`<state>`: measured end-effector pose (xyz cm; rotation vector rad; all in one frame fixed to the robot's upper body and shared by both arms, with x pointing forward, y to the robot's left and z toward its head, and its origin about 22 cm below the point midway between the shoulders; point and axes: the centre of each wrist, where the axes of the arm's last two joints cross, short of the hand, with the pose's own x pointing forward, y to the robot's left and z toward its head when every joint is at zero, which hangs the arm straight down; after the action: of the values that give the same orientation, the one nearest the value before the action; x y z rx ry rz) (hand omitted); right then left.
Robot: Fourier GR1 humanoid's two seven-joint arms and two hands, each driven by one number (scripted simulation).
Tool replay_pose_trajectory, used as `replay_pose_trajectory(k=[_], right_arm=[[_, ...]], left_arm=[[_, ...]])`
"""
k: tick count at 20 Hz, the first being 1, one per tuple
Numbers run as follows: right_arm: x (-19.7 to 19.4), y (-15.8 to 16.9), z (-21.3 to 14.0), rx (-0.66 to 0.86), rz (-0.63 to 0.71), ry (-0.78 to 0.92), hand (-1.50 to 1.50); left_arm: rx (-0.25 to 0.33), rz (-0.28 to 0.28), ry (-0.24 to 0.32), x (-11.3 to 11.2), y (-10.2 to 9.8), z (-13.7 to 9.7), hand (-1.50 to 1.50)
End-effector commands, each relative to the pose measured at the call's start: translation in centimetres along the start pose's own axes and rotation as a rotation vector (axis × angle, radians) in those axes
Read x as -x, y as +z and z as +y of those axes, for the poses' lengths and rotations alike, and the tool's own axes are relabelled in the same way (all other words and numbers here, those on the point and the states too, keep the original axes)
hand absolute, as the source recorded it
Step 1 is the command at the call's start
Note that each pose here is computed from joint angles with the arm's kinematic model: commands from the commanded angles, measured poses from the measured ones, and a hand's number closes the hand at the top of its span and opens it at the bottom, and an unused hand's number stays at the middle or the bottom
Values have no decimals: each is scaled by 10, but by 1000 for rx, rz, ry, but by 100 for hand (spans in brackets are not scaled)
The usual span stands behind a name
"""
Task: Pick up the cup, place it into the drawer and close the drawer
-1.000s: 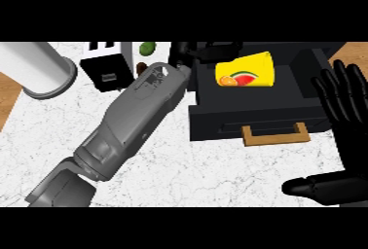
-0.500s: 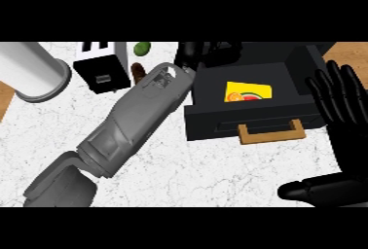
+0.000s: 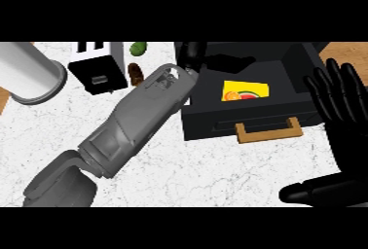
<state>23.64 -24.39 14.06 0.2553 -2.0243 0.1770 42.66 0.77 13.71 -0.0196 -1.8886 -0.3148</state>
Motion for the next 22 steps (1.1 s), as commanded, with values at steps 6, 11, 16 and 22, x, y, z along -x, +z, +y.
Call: replay_pose_trajectory(k=[6,11,16,22], right_arm=[[-3,4,-2,0,22,-78,-150],[-11,-2,-22,-12,5,-31,150],[-16,18,-34,-144,68,86,150],[-23,21,-16,-185,96,254,150]], left_arm=[[6,-119,221,-16,1,-7,-150],[9,-109,320,-24,-2,-4,-150],[-54,-108,353,-10,7,40,-150],[-160,-65,370,15,34,93,-150]])
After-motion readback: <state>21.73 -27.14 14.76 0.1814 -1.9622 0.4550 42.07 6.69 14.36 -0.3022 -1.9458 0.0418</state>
